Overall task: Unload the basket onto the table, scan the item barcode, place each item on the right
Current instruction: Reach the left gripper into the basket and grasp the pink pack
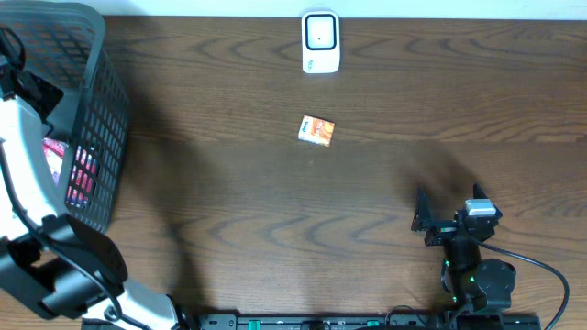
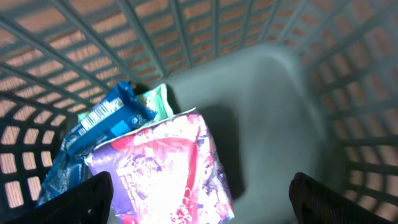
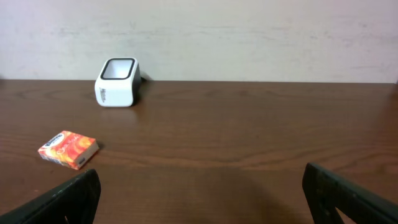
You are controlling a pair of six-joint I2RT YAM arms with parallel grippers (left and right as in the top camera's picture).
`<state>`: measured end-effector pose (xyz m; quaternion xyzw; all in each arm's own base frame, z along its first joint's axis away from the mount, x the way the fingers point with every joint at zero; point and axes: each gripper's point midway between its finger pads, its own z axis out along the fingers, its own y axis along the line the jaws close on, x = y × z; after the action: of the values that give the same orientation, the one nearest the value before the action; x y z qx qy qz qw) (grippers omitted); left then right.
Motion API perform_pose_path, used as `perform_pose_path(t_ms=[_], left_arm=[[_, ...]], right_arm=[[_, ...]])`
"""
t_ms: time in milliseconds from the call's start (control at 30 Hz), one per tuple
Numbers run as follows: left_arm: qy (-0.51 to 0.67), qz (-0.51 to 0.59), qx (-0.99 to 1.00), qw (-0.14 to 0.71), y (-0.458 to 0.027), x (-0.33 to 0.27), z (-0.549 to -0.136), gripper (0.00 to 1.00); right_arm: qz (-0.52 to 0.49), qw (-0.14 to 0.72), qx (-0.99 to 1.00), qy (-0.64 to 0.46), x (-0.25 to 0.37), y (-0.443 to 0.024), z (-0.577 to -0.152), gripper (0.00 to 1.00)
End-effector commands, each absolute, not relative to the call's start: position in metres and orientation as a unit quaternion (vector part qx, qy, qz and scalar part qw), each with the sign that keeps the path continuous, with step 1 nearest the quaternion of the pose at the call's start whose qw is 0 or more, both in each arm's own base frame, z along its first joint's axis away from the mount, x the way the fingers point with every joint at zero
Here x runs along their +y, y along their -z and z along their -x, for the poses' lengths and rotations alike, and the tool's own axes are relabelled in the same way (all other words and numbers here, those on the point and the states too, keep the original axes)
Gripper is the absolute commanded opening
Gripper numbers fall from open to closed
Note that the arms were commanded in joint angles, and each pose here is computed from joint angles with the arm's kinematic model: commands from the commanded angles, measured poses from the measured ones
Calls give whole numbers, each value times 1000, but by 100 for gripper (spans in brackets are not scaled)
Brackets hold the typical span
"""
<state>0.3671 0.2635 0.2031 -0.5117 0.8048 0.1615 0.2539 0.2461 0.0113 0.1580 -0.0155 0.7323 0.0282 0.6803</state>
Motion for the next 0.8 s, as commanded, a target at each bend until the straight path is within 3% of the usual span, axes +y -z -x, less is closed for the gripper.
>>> perform_pose_path(t_ms=[0,233,600,667,700,767], left_arm=[[-174,531,799,221,-179,268,-363,91],[-178,530,817,141,-124,264,-357,99],[-161,533,828,65,-66,254,-353,99],[-161,532,829,63,-65,253,-353,75],[-161,532,829,63,-65,253,-353,58],[-161,532,829,66,-67,254,-353,38]], right_arm=[[18,681,732,-24,10,-157,-246,100],[18,681,732,-24,10,-157,-246,99],[18,681,732,-24,10,-157,-246,99],[18,681,732,-24,10,-157,-246,99],[18,681,732,-24,10,-157,-246,99],[18,681,732,-24,10,-157,-246,99]])
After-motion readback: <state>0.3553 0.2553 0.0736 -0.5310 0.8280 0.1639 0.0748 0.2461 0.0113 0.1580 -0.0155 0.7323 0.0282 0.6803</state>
